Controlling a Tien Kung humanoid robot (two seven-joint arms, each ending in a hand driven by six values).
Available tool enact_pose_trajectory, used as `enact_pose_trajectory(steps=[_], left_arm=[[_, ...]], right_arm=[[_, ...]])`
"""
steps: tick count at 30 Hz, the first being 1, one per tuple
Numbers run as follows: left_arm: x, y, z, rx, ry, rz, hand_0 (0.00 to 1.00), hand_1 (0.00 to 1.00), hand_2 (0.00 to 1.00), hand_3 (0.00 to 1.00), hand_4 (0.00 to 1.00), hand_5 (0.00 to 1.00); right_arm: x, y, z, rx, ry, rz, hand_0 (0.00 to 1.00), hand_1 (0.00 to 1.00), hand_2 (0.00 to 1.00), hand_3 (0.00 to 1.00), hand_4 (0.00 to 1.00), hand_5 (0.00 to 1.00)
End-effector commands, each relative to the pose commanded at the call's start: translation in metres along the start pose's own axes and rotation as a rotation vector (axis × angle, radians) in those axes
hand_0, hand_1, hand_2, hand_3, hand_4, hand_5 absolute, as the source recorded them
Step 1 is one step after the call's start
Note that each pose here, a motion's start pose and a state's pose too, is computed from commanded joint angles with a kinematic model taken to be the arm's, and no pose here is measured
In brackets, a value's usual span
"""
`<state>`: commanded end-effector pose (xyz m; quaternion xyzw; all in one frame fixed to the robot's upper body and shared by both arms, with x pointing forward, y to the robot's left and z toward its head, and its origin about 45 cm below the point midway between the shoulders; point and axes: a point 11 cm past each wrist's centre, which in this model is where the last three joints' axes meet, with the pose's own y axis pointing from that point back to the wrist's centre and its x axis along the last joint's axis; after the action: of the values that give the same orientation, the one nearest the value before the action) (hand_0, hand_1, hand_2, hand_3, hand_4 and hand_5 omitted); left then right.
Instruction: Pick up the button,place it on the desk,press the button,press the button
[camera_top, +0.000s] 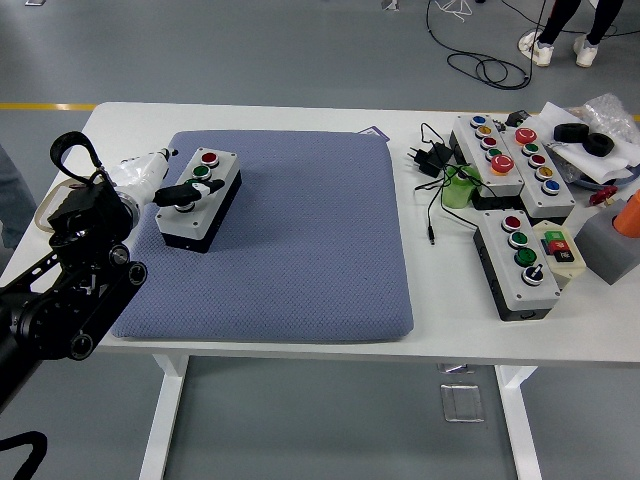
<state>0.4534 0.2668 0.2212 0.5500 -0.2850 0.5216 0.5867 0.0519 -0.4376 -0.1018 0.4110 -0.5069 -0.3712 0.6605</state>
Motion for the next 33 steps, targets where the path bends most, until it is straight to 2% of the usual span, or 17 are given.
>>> enact_pose_trajectory(steps=[5,14,16,26,27,32,33], left_arm=[[-0.008,-0.002,0.003,0.014,-0.019,-0.012,0.998,0.998,0.998,0.998,0.998,0.998],[-0.011,-0.006,0.001,0.076,-0.081,0.037,0.998,0.998,0.998,0.998,0.998,0.998],[-0.012,-0.007,0.000,0.088,-0.091,0.040,0.968,0.998,0.998,0.998,0.998,0.998],[-0.025,-0.013,0.003,0.115,-0.095,0.004,0.935,0.998,0.998,0.998,0.998,0.996],[-0.025,-0.013,0.003,0.117,-0.095,0.002,0.897,0.998,0.998,0.998,0.998,0.938],[-0.028,-0.016,0.001,0.133,-0.095,-0.014,0.897,0.998,0.998,0.998,0.998,0.938],[-0.029,-0.017,0.001,0.136,-0.098,-0.026,0.784,0.949,0.998,0.998,0.998,0.772]], right_arm=[[0.000,0.000,0.000,0.000,0.001,0.001,0.659,0.648,0.700,0.593,0.394,0.264],[0.001,0.000,0.002,-0.002,0.004,0.003,0.659,0.648,0.699,0.593,0.395,0.263],[0.001,0.000,0.001,-0.001,0.005,0.004,0.659,0.648,0.698,0.593,0.395,0.264],[0.002,0.001,-0.003,0.007,0.004,0.007,0.658,0.648,0.695,0.593,0.395,0.264],[0.003,0.001,-0.003,0.007,0.004,0.008,0.659,0.646,0.695,0.593,0.395,0.264],[0.002,0.001,-0.003,0.008,0.000,0.008,0.659,0.646,0.695,0.593,0.395,0.264],[0.002,0.001,-0.003,0.008,-0.001,0.008,0.658,0.647,0.695,0.593,0.396,0.265]])
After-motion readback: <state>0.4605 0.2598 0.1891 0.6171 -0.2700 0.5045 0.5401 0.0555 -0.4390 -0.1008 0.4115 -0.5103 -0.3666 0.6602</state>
